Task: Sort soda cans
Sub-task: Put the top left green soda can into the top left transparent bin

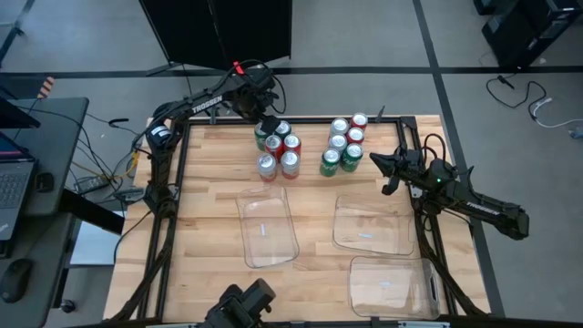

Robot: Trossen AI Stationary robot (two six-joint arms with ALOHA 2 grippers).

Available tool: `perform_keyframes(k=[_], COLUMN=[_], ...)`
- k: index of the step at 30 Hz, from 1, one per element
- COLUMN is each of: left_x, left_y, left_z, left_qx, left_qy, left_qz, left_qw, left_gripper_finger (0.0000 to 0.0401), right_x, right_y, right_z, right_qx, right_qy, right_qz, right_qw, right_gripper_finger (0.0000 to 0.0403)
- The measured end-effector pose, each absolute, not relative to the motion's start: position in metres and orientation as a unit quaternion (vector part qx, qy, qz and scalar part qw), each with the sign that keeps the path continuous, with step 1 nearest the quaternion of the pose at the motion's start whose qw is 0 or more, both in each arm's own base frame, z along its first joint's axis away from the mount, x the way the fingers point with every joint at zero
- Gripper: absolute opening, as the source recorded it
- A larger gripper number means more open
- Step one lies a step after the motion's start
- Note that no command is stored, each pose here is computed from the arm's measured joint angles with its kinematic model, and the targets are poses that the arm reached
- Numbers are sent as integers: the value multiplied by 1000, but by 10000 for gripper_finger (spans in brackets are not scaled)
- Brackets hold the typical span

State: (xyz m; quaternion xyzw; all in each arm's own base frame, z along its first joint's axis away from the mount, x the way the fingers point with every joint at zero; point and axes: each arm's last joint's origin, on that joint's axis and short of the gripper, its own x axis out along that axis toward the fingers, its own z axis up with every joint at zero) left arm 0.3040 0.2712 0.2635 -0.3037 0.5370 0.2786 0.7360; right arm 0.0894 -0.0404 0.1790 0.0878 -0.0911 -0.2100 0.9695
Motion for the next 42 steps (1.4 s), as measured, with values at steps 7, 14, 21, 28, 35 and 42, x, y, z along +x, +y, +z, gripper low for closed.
perform_keyframes(k=[7, 14, 21, 28, 35, 42], left_x=[302, 302, 303, 301, 298, 295], left_y=[267, 269, 270, 269, 267, 268], left_z=[252, 252, 252, 252, 258, 278], left_qx=[-291, -252, -229, -212, -202, -181], left_qy=[560, 567, 569, 585, 606, 621], left_qz=[259, 262, 254, 238, 230, 259], left_qw=[731, 739, 748, 746, 734, 718], left_gripper_finger=[326, 324, 321, 293, 265, 262], right_x=[89, 89, 89, 89, 89, 89], right_y=[-40, -40, -40, -40, -40, -40], right_z=[179, 179, 179, 179, 179, 179], right_qx=[87, 88, 88, 88, 88, 88], right_qy=[-91, -91, -91, -91, -91, -91], right_qz=[-210, -210, -210, -210, -210, -210], right_qw=[970, 969, 969, 969, 969, 969], right_gripper_finger=[2, 2, 2, 2, 2, 2])
